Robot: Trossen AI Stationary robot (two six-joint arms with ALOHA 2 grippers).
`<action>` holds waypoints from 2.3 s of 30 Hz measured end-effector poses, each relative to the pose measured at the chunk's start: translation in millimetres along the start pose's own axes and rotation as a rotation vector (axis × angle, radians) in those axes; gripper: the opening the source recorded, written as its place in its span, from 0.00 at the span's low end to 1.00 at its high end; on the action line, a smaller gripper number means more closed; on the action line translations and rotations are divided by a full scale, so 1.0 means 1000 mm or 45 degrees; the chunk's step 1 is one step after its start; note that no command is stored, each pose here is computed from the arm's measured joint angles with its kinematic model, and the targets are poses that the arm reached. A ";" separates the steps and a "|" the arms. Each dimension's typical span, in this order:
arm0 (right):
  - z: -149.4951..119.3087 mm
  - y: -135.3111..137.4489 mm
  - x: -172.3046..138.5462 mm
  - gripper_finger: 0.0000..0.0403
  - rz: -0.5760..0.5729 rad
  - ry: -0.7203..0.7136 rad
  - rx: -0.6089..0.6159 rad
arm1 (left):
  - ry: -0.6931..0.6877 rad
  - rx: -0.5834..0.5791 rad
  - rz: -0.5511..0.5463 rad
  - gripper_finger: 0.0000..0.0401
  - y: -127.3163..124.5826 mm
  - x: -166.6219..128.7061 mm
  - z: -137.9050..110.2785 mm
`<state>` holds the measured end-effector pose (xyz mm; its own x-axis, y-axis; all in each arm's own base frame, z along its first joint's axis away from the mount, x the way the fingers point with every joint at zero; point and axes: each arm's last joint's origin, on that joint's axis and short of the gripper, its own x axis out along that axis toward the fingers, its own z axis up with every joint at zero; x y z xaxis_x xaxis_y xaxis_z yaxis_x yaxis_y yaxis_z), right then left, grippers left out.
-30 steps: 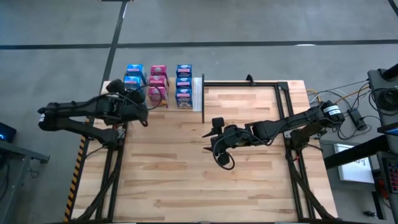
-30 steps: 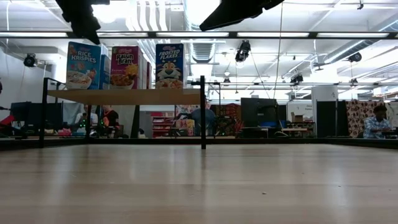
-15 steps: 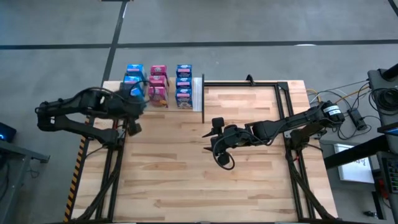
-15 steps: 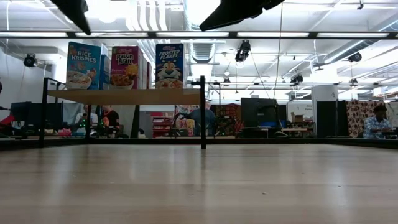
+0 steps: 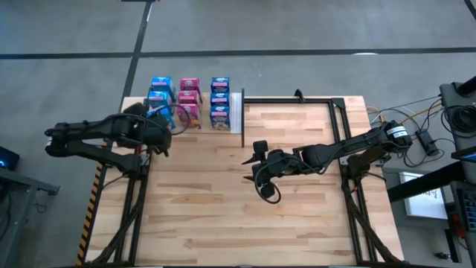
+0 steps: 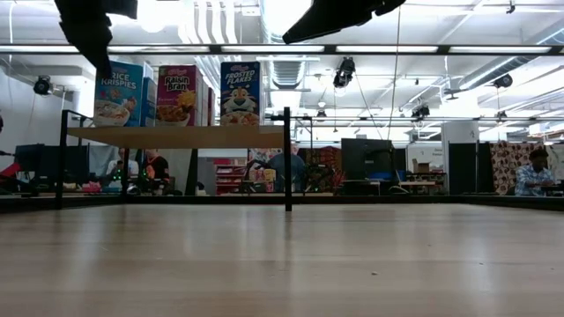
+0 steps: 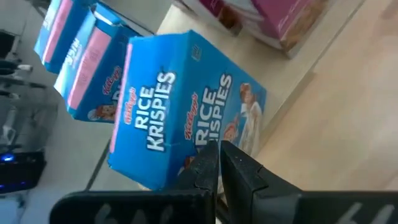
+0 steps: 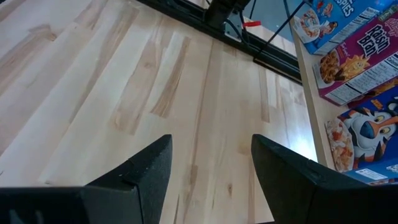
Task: Stack cereal on shelf
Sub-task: Put the light blue cereal box on the shelf
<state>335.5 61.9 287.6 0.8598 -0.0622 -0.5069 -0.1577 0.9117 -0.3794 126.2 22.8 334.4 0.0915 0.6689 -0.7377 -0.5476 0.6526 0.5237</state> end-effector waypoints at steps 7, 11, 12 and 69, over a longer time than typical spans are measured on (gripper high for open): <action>0.000 0.000 0.000 0.52 0.000 -0.001 0.000 | 0.035 0.077 0.049 0.00 -0.007 0.010 -0.004; 0.000 0.000 0.000 0.52 0.000 -0.001 0.004 | 0.056 0.112 0.068 0.00 -0.010 0.015 -0.007; 0.000 0.000 0.000 0.52 0.000 -0.001 0.003 | 0.061 0.118 0.071 0.00 -0.011 0.016 -0.007; -0.001 0.000 0.000 0.52 0.002 0.008 -0.003 | 0.069 -0.328 0.164 0.00 -0.053 0.062 -0.025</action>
<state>335.2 61.9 287.1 0.8566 -0.0632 -0.5121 -0.1601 0.9109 -0.3802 139.7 21.2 250.1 -0.0328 0.7158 -0.6976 -0.7457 0.4472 0.4939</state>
